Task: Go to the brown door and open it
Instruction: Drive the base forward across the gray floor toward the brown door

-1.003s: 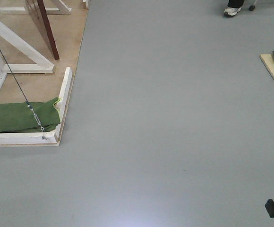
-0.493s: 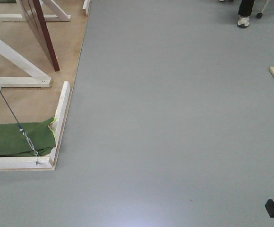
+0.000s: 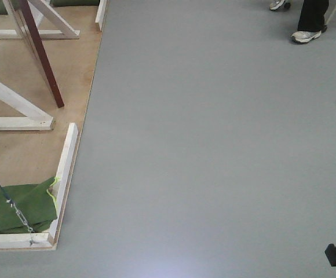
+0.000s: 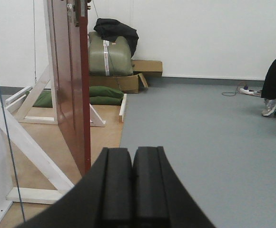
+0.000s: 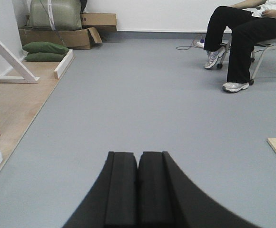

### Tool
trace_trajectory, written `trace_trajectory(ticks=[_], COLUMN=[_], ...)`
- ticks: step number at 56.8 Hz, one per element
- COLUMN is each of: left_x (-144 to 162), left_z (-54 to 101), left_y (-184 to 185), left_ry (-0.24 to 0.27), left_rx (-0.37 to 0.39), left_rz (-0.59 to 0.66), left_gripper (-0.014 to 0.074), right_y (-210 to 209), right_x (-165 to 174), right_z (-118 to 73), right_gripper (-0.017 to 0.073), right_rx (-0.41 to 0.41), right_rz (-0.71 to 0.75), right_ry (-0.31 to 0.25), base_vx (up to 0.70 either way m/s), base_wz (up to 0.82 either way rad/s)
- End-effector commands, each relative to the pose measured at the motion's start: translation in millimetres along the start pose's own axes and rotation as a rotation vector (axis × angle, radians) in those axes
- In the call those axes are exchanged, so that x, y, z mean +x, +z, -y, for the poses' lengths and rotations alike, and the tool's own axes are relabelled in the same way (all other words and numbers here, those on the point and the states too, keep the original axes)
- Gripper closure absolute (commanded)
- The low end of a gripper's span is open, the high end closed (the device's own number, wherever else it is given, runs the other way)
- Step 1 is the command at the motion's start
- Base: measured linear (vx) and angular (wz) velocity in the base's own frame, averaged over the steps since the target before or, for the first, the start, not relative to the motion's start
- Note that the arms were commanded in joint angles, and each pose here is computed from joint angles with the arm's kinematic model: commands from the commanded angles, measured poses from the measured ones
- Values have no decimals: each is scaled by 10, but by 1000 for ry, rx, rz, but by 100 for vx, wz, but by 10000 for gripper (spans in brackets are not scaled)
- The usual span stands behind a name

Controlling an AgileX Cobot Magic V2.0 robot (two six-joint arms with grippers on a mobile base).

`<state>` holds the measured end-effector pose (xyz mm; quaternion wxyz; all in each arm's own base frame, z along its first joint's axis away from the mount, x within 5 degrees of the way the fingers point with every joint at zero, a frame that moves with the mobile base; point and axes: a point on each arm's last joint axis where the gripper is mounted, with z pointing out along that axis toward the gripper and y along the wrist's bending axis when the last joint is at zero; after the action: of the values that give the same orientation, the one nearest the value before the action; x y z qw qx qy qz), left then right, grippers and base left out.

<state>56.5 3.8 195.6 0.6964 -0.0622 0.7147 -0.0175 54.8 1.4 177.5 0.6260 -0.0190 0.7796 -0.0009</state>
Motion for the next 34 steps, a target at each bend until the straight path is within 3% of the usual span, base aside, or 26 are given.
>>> trace_trajectory(ticks=[1, 34], left_x=[-135, -135], left_z=[21, 21], left_y=[-26, -26], left_ry=[-6, -6], left_rx=[20, 20], left_rz=[109, 109], left_gripper=[597, 597], right_y=[-11, -11], right_x=[-68, -68], right_z=[5, 5], right_gripper=[559, 559], right_rx=[8, 8], right_rz=[94, 94], right_ry=[-11, -11], base_vx=[37, 36], base_wz=[-2, -2])
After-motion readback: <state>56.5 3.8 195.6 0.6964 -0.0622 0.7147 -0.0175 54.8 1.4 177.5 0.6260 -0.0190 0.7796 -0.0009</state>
